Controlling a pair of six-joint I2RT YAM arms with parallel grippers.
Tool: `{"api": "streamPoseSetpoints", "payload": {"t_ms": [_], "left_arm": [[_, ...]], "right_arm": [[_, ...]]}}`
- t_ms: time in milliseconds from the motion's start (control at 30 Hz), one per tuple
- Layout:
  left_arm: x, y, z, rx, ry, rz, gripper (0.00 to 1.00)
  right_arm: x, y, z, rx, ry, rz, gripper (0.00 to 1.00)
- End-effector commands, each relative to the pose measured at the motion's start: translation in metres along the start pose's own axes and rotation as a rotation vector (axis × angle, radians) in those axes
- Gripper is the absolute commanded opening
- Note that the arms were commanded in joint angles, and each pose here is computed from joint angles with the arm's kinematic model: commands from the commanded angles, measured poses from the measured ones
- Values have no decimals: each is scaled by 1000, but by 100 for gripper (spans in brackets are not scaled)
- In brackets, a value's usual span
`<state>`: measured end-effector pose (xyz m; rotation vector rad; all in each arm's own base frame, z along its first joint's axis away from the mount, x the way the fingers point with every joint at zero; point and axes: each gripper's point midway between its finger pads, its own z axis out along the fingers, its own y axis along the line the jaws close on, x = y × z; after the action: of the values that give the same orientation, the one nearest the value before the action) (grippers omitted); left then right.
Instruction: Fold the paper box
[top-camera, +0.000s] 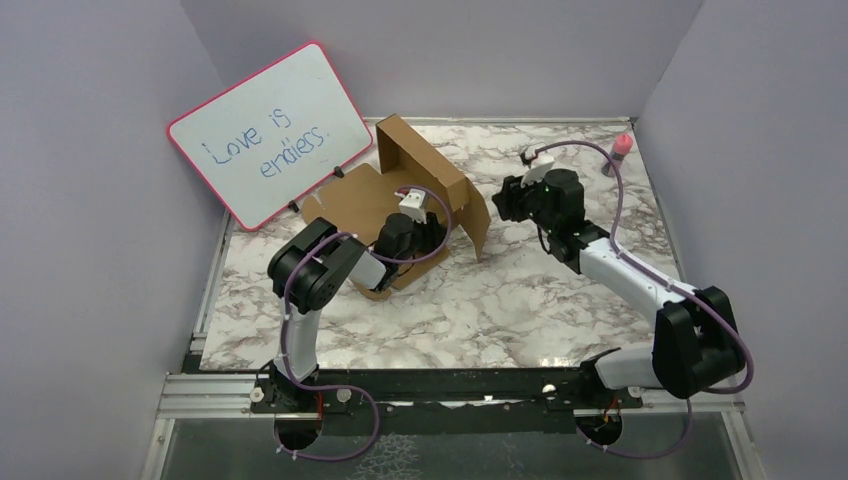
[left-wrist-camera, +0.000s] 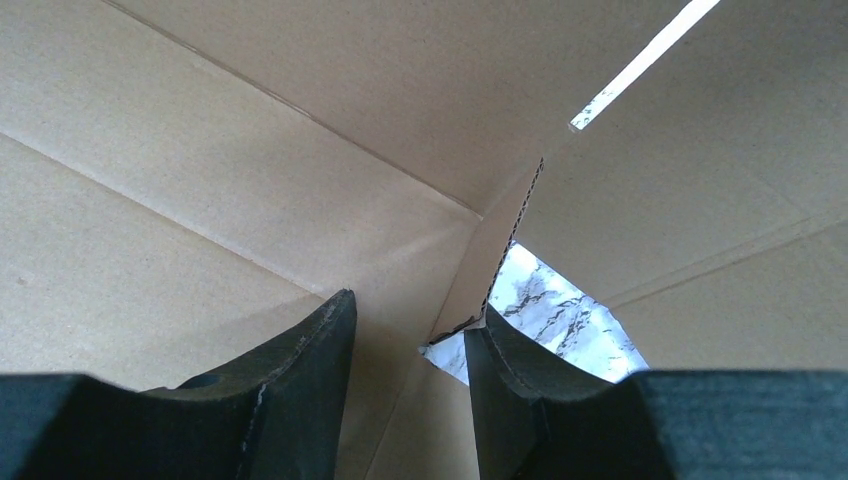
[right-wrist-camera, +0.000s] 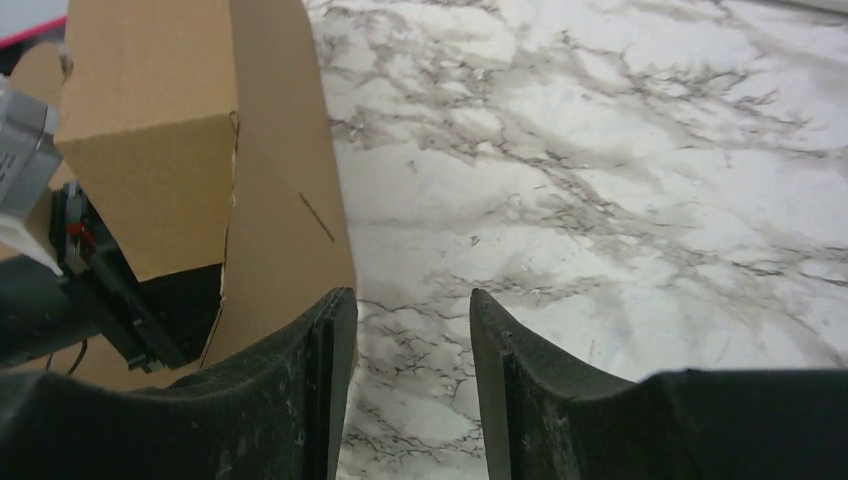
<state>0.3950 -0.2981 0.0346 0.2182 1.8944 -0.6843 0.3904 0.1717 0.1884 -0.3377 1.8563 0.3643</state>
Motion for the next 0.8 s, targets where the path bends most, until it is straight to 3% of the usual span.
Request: {"api": "streamPoseSetpoints", "payload": {"t_ms": [0,367,767], "left_arm": [[19,11,1,-2,58,-25,46],[24,10,2,18,75,-40,47],[16,7,-3,48,72,-81,52]], "right_arm": [[17,28,9,-177,40,-38,50],[44,74,20,-459,50,22,54],[52,80,47,-518,-57,21,58]]}}
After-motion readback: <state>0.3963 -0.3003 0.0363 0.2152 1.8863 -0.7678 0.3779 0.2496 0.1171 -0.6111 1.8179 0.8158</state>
